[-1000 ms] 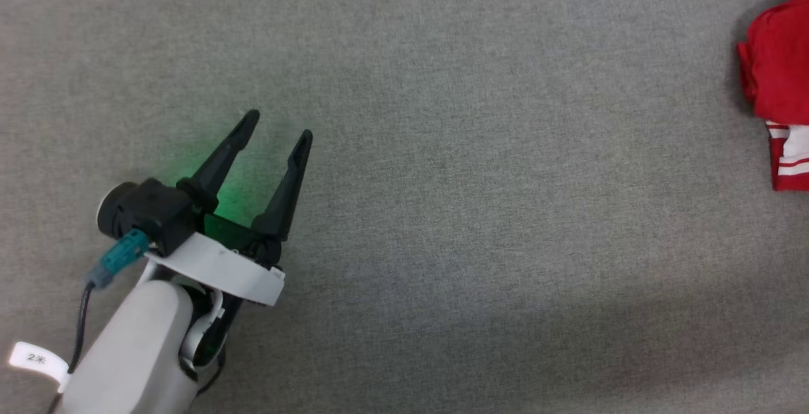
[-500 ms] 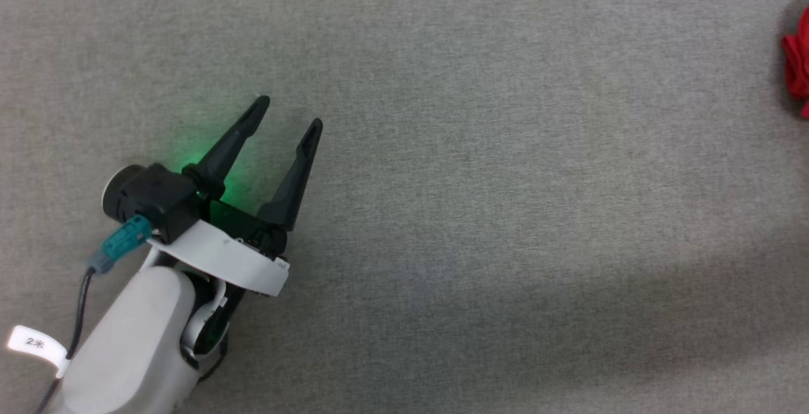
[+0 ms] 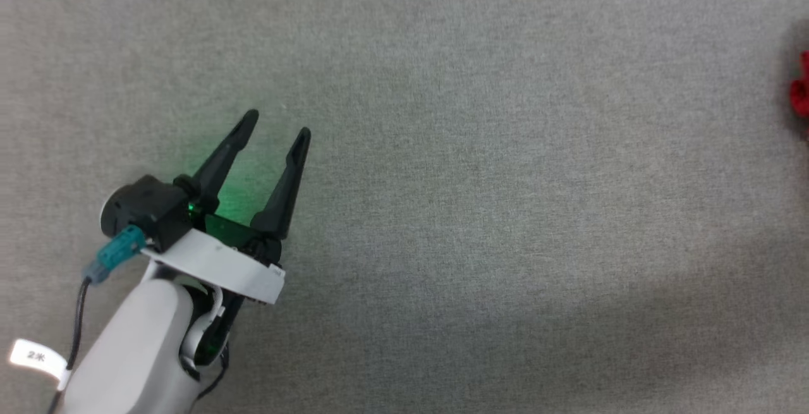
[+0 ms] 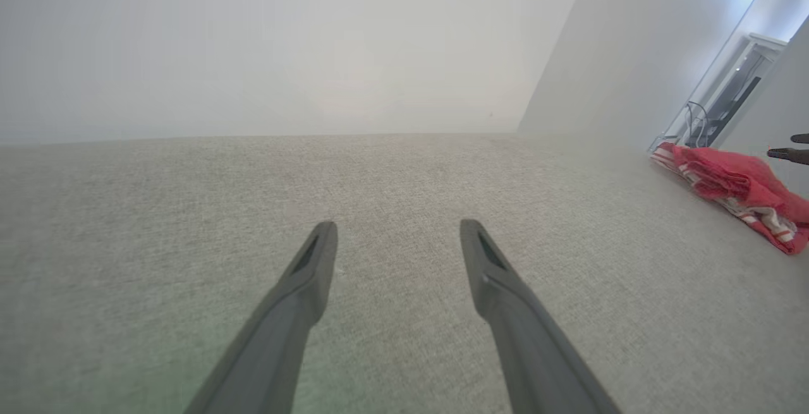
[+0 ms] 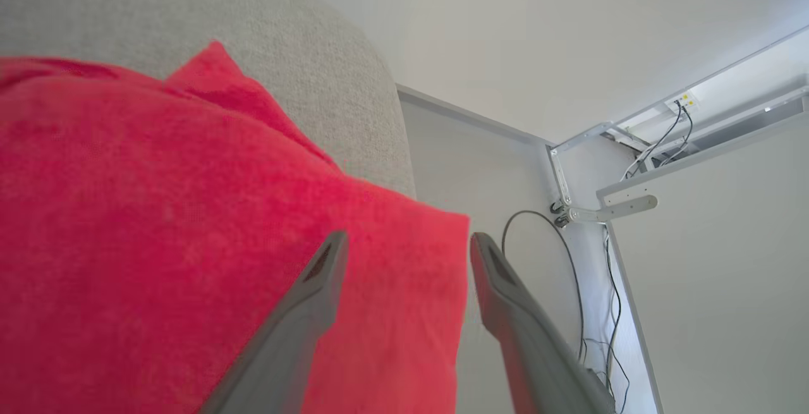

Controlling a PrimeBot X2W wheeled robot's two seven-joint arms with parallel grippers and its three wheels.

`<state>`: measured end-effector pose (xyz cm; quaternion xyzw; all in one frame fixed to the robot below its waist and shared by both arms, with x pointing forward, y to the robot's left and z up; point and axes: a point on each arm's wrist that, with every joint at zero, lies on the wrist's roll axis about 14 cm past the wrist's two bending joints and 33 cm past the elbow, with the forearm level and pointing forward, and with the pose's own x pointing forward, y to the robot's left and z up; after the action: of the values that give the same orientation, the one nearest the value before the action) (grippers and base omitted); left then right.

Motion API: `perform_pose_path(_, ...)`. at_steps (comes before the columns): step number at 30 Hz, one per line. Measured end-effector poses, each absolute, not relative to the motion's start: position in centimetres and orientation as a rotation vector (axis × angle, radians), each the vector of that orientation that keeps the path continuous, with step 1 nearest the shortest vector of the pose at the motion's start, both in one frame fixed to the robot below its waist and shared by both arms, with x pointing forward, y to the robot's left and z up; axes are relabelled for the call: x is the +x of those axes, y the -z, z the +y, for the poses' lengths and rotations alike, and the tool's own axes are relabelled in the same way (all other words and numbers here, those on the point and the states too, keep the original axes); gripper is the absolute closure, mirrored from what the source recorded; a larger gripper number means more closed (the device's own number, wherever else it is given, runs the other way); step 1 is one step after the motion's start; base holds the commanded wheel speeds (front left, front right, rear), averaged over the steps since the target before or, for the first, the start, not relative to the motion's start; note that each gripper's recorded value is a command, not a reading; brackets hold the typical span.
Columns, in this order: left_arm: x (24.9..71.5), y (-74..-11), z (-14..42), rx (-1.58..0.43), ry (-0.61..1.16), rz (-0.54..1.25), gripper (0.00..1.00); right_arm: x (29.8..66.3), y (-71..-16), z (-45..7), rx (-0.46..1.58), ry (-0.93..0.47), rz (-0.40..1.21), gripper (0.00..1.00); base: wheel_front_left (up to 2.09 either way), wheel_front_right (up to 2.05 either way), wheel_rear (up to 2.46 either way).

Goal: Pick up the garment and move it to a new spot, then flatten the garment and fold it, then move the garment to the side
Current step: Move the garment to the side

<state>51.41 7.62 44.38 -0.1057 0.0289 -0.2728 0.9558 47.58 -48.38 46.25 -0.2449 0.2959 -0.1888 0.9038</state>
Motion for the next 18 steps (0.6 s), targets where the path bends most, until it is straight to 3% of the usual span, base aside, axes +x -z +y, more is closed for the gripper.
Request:
perform_pose_path(12,48.4,-47.9,11.0,-0.218,0.449,0.010,0.00,49.5,-51.4,-43.5,-0.435,0.291,0.338,0.00,0.00,0.00,0.00)
perform_pose_path(18,45.8,-49.4,14.3,-0.200,0.358,-0.010,0.00,49.1,-51.3,-38.7,-0.359,0.195,0.258,0.00,0.00,0.00,0.00)
